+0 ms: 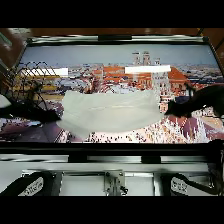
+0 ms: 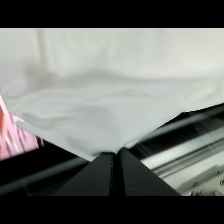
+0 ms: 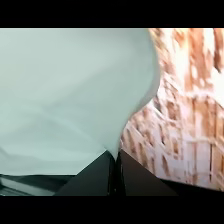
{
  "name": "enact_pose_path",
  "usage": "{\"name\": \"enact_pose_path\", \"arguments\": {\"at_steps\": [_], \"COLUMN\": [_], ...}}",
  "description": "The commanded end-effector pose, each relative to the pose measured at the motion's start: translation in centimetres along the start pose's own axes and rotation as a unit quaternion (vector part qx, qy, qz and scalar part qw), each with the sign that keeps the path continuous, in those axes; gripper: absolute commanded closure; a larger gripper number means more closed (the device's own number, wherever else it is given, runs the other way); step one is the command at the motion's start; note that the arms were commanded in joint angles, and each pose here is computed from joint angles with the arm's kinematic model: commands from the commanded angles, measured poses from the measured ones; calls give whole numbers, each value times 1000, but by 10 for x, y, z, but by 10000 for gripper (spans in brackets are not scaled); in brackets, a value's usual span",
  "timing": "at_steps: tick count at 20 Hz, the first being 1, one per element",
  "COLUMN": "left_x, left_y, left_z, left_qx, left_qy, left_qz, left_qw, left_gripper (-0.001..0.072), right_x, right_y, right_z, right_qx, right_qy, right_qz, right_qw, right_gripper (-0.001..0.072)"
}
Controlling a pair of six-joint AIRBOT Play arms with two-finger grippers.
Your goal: Fold the shirts.
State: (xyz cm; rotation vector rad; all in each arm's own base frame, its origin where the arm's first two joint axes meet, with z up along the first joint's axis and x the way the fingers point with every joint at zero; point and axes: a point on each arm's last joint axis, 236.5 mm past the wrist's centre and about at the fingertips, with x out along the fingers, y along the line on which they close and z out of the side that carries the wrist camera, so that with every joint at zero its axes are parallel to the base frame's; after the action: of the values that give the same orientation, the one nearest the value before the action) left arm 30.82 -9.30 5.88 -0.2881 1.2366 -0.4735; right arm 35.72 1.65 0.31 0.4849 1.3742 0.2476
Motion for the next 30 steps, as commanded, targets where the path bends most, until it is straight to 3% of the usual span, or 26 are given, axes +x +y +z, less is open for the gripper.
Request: {"name": "enact_pose_path", "arguments": {"at_steps": [1,3,6,8,10,14,16,19,23,25,27,30], "left_x": [-177,-337,-516,-558,-566,-571,-566,-529,-395,-314,-230,-125], "left_y": [-83,-168,-269,-293,-299,-293,-277,-240,-148,-97,-43,21], "left_z": [114,141,83,41,12,-13,-8,20,81,104,123,139], "left_qx": [150,229,269,271,278,276,270,253,201,166,125,106], "left_qy": [-270,-484,-698,-749,-757,-764,-754,-701,-518,-411,-309,-178], "left_qz": [52,73,49,30,41,77,116,164,195,192,185,179], "left_qw": [950,841,662,604,589,578,588,647,808,876,924,962], "left_gripper": [678,676,676,676,676,676,676,676,676,676,676,676], "right_x": [-156,-300,-481,-536,-546,-537,-525,-480,-354,-278,-208,-118], "right_y": [109,178,259,286,297,285,266,237,169,124,83,28], "right_z": [65,74,4,-55,-96,-123,-116,-90,-39,-19,7,58], "right_qx": [-170,-244,-293,-310,-326,-310,-294,-268,-220,-161,-106,-50], "right_qy": [-247,-449,-674,-736,-744,-730,-710,-636,-398,-252,-156,-102], "right_qz": [36,9,-2,-7,-14,-43,-74,-94,-106,-94,-80,-72], "right_qw": [953,860,678,602,583,608,636,718,884,950,979,991], "right_gripper": [650,649,650,650,649,649,649,649,649,649,649,649]}}
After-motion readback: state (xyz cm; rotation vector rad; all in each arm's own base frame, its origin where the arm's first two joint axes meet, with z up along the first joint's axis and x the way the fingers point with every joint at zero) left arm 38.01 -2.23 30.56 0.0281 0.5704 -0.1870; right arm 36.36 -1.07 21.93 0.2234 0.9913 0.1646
